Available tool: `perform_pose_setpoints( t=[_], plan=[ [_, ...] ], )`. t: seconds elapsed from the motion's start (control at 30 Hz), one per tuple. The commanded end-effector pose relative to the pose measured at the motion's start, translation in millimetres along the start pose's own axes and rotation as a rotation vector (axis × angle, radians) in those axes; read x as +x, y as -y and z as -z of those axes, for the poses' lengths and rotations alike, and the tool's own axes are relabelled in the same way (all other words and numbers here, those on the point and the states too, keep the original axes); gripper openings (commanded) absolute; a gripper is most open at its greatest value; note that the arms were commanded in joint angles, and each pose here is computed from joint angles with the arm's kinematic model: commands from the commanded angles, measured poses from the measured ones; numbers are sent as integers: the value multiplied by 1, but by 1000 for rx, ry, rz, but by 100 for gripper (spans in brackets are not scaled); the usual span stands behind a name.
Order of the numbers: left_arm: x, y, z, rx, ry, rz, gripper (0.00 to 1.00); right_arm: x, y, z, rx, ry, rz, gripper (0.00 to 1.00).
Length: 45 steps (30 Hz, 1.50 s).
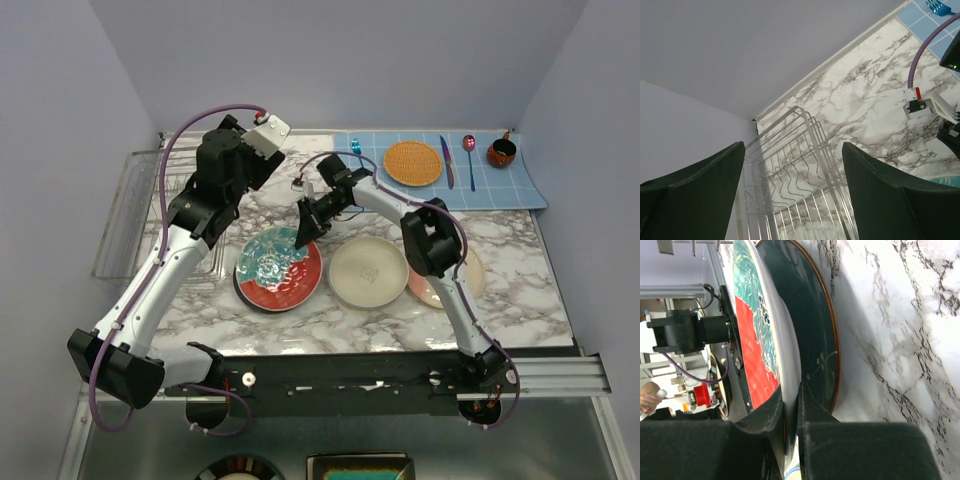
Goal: Unload the plates from the dish rack
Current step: Place the plate at the center of the board.
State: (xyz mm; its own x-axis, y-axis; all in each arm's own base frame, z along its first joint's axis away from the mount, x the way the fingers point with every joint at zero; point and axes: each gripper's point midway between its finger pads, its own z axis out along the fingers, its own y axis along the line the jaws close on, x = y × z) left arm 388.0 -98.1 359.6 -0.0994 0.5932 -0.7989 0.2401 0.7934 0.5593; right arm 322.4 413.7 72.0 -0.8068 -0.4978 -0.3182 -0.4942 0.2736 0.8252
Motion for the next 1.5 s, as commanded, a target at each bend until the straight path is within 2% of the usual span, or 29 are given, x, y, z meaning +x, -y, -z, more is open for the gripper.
perform_pose_setpoints(
  t=[0.0, 0.5, 0.53, 0.63, 0.83, 1.27, 1.47],
  plan=[
    [-4, -1, 0, 4, 36, 29, 87, -4, -33, -4, -113, -20, 4, 1],
    [3, 3, 2, 9, 38, 0, 87, -5, -33, -16, -76, -32, 40, 1],
    [3, 3, 3, 10, 40, -3, 87, -6, -32, -16, -71, -31, 42, 5],
    [4, 3, 4, 9, 38, -6, 87, -6, -31, -16, -54, -30, 47, 8],
    [2, 3, 4, 15, 44, -6, 87, -6, -28, -16, -31, -31, 55, 20],
    [1, 5, 3, 25, 45, -11, 86, -6, -21, -16, 9, -31, 61, 34],
    [2, 6, 3, 32, 45, -8, 85, -7, -13, -16, 54, -30, 65, 38]
  ],
)
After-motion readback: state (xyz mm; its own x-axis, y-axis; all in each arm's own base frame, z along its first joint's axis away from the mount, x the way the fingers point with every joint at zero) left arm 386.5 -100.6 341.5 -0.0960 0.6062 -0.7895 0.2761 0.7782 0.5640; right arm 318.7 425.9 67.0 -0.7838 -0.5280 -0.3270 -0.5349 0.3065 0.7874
